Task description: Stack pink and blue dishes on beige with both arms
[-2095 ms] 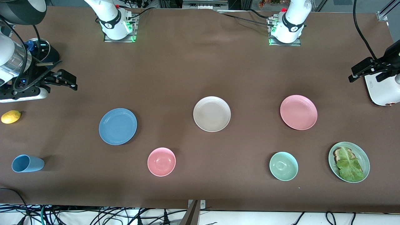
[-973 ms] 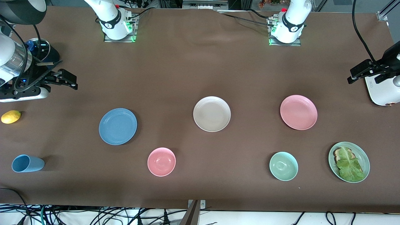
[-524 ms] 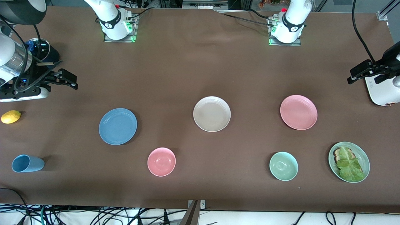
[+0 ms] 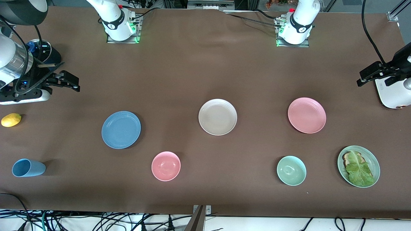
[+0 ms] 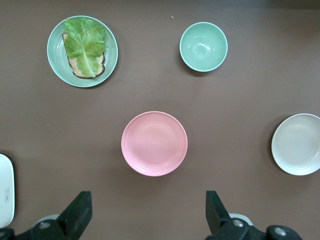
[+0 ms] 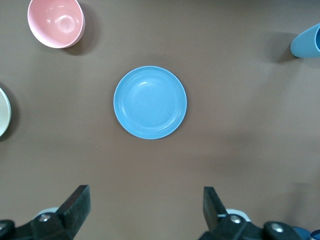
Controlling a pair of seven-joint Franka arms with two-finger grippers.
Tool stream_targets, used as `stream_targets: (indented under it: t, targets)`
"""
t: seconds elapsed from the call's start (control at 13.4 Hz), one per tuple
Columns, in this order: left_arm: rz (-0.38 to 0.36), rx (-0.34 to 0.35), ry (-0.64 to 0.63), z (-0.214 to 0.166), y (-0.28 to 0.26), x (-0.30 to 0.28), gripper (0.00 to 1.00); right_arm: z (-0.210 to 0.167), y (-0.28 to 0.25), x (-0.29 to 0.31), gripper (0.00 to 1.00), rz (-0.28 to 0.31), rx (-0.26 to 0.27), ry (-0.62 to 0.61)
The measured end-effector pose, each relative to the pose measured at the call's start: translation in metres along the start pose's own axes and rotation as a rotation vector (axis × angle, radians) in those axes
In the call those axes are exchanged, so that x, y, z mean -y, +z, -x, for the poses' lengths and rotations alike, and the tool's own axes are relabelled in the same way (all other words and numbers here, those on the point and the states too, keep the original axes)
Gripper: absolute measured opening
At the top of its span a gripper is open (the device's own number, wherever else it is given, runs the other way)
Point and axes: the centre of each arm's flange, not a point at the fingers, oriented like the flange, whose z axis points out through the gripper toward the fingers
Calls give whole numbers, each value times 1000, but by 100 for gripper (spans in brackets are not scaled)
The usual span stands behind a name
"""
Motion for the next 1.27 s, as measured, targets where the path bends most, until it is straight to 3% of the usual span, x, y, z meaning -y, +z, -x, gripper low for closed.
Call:
stream_targets:
  t: [0.97,1.27]
  targets:
    - [-1,8,-6,-5,8,3,100,0,0,0,100,0,1,1]
    - [-6,103,-26,-26,64,12,100,0,0,0,100,0,1,1]
